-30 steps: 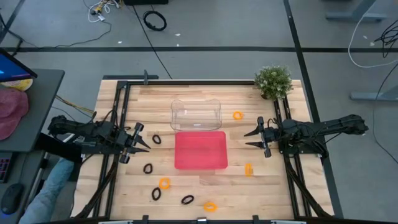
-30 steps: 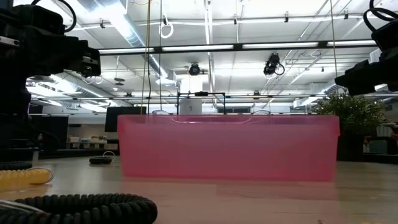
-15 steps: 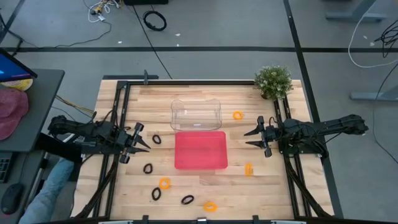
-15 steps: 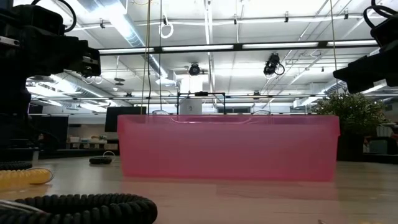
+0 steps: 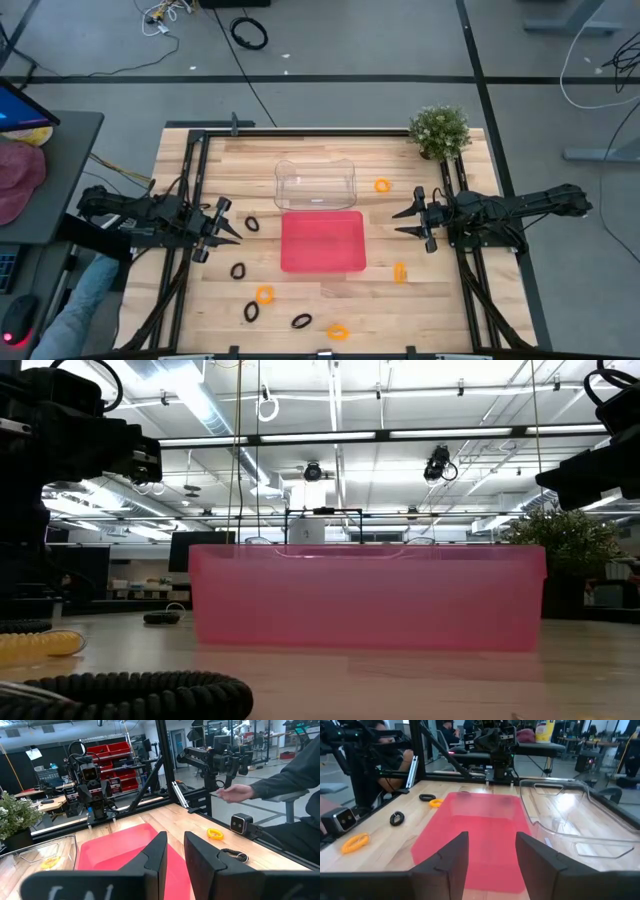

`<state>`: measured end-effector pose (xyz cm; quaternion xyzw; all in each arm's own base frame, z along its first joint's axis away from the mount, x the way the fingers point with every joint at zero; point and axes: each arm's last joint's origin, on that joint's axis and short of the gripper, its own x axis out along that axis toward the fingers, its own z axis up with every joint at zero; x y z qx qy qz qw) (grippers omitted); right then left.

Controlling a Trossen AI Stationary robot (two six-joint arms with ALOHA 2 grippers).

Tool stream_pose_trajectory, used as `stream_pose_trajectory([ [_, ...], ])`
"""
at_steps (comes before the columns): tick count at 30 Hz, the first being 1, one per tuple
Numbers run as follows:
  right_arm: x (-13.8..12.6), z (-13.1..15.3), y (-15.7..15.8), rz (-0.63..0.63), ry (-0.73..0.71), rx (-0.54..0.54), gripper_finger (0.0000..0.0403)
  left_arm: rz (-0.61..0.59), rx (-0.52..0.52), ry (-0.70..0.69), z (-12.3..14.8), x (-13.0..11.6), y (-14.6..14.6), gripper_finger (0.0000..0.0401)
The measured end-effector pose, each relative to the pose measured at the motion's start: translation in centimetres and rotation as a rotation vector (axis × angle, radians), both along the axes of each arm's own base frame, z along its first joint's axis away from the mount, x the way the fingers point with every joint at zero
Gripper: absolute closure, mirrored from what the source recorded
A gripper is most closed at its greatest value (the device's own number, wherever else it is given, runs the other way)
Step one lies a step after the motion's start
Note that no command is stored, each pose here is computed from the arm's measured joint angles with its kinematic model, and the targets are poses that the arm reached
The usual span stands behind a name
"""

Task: Sort spring keychains
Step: Put the middle right orange spring keychain into the pink bin

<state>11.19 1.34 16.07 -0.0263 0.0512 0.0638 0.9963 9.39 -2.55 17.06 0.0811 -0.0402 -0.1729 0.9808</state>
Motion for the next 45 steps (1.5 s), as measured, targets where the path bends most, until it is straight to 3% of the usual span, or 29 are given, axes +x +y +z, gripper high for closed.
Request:
stream_pose_trajectory([
  [8, 0.0, 1.7, 0.0, 0.0, -0.177, -0.004, 0.0237, 0.0, 0.0, 0.0, 0.0, 0.0, 0.0, 0.0332],
  [19, -2.3, 7.3, -0.3, -0.005, -0.812, 0.082, 0.0237, 0.0, 0.0, 0.0, 0.0, 0.0, 0.0, 0.0332],
  [23, -3.4, 8.5, -0.4, -0.008, -0.98, 0.098, 0.0237, 0.0, 0.0, 0.0, 0.0, 0.0, 0.0, 0.0332],
  [45, -6.8, 10.3, -0.8, 0.045, -1.361, 0.228, 0.0237, 0.0, 0.0, 0.0, 0.0, 0.0, 0.0, 0.0332],
])
